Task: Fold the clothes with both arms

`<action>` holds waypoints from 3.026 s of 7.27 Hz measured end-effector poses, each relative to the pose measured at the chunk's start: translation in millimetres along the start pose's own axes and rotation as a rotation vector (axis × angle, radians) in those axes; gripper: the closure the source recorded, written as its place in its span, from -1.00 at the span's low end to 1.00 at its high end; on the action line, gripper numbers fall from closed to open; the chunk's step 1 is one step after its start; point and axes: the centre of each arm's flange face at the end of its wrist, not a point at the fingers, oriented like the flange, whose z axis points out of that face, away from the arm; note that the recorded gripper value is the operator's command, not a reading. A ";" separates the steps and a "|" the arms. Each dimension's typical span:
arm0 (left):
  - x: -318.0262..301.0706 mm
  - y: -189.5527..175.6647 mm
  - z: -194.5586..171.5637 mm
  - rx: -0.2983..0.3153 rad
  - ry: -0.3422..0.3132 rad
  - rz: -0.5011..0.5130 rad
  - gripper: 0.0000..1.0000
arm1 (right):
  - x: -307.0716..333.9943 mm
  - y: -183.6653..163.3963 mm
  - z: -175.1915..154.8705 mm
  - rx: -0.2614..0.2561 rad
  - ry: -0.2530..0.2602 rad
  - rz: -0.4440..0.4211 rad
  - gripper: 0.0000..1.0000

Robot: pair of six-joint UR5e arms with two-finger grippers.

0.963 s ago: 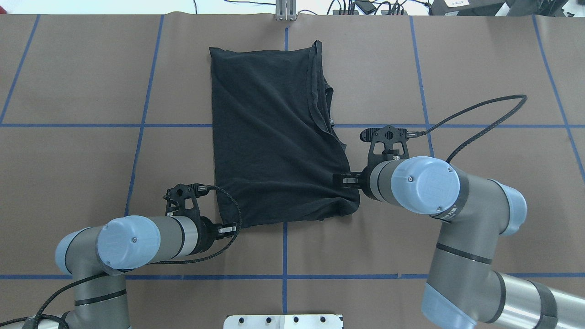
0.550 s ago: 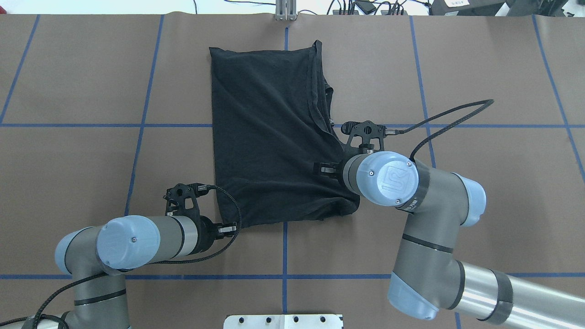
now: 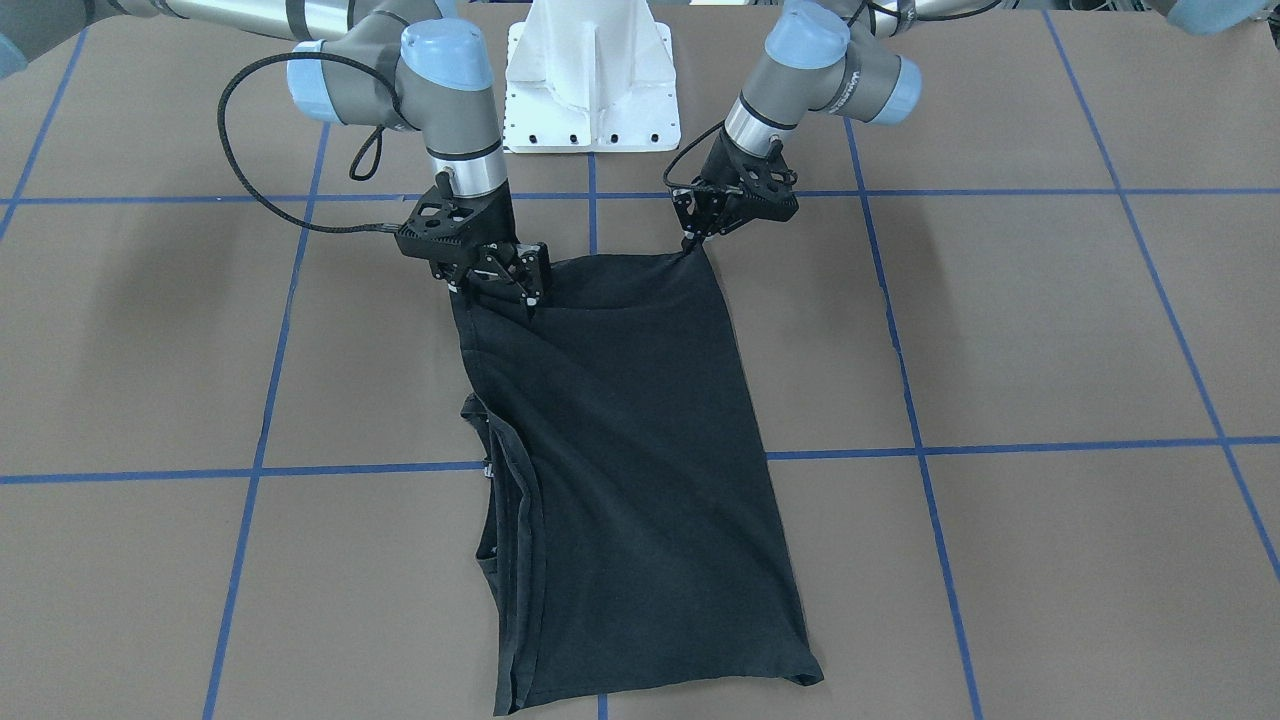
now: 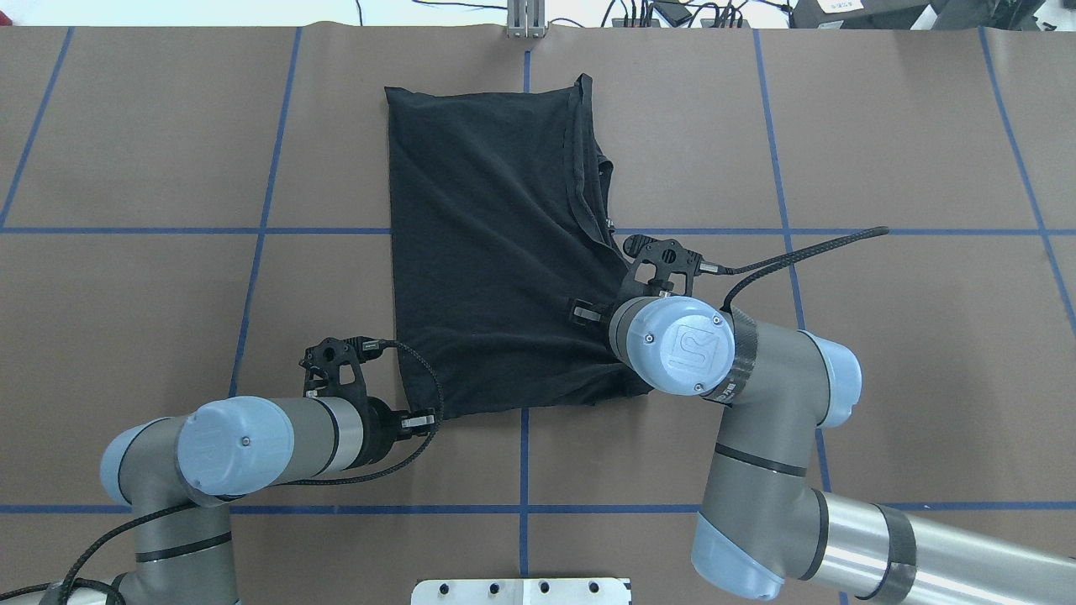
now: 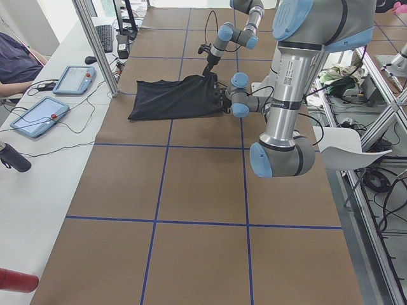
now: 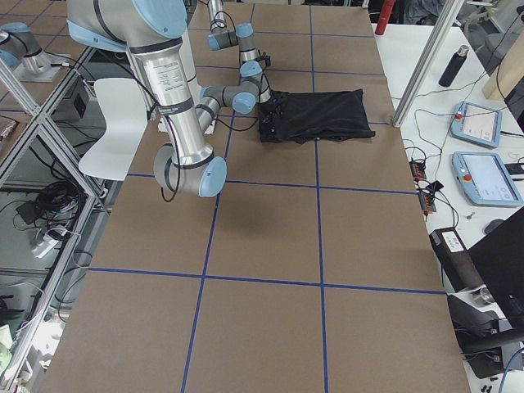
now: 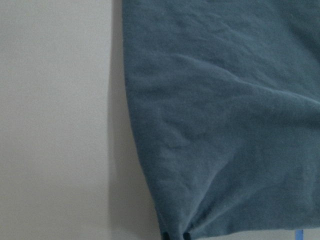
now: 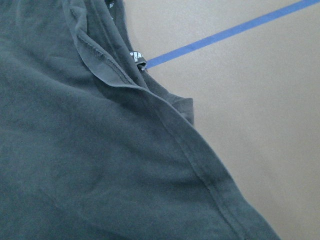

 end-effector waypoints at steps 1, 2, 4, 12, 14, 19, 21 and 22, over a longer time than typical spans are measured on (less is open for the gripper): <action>-0.4 -0.1 0.0 0.001 0.000 -0.001 1.00 | 1.6 12.0 2.4 0.005 0.003 0.012 -0.77; -0.6 0.0 0.1 0.001 0.000 -0.002 1.00 | 2.5 26.7 5.4 0.005 0.007 0.016 -0.79; -0.2 0.2 0.4 0.001 0.000 -0.002 1.00 | 4.7 43.2 11.8 0.011 0.016 0.008 -0.81; 2.8 0.7 -1.9 -0.001 0.008 0.000 1.00 | 2.6 54.2 18.0 0.034 0.036 0.048 1.00; 3.9 0.3 -3.1 -0.001 0.011 0.000 1.00 | -2.6 53.2 14.8 0.037 0.026 0.064 1.00; 18.3 -2.7 -34.9 -0.004 0.060 0.007 1.00 | -15.8 39.9 -12.4 0.046 -0.013 0.091 1.00; 36.9 0.1 -78.5 -0.023 0.076 0.008 1.00 | -10.4 50.7 -59.0 0.019 -0.012 0.075 1.00; 47.4 1.7 -106.0 -0.029 0.081 0.005 1.00 | -3.5 65.6 -87.8 -0.010 -0.014 0.065 1.00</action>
